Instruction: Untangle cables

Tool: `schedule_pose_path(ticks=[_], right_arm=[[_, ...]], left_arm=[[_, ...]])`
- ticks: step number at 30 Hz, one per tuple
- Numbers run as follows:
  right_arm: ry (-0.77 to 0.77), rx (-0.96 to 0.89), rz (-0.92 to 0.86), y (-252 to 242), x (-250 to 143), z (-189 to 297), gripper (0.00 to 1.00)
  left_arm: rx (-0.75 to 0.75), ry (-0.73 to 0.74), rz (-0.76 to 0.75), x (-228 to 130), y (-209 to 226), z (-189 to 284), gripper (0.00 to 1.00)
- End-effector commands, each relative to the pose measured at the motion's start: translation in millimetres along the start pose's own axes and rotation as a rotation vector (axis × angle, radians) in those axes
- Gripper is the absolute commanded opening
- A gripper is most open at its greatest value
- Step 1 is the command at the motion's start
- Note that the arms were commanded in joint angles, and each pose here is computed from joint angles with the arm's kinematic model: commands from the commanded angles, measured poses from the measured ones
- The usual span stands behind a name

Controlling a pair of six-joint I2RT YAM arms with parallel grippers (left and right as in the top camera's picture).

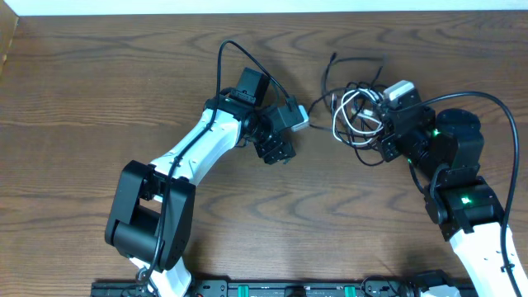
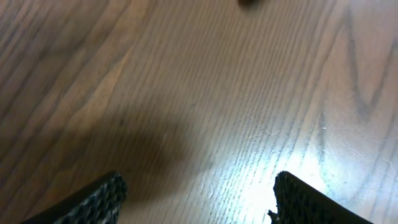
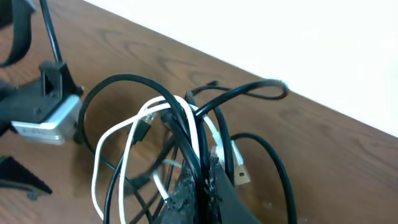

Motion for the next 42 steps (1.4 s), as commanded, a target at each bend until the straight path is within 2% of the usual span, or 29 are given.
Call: schedule_pose_path(ticks=[1, 5, 10, 16, 22, 25, 34, 42], right_arm=[[0.011, 0.017, 0.058, 1.3, 0.2, -0.2, 0.01], [0.063, 0.002, 0.038, -1.7, -11.5, -7.3, 0.01], [-0.017, -0.008, -0.108, -5.2, 6.1, -8.0, 0.01], [-0.007, 0.061, -0.087, 5.8, 2.9, -8.4, 0.01], [0.015, 0.132, -0.024, 17.9, -4.1, -7.3, 0.01], [-0.034, 0.241, -0.009, 33.9, 3.9, -4.1, 0.01], [-0.071, 0.488, 0.056, 71.3, 1.0, 10.0, 0.01], [-0.092, 0.544, 0.064, 79.1, 2.7, 14.6, 0.01]], left_arm=[[-0.061, -0.028, 0.003, 1.4, -8.1, -3.9, 0.77], [-0.056, -0.057, -0.008, 8.4, -9.1, 4.2, 0.77], [-0.066, -0.165, -0.040, 29.9, -16.9, 32.6, 0.78], [-0.009, -0.287, -0.102, 54.5, -26.2, 83.2, 0.77], [0.082, -0.364, -0.225, 70.2, -38.2, 126.1, 0.78], [0.089, -0.369, -0.261, 72.0, -41.3, 128.6, 0.84], [0.044, -0.356, -0.272, 72.5, -53.8, 121.3, 0.84], [-0.027, -0.332, -0.313, 77.9, -82.2, 107.6, 0.85]])
Point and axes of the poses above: each gripper's point midway between its finger pads, its own z axis back along the fingers, its own y axis along the line the jaws close on, x = y × z, the point moved 2 cm from there along z, back along the fingers, and after that the axes turned 3 degrees about z, right-handed, at the moved point
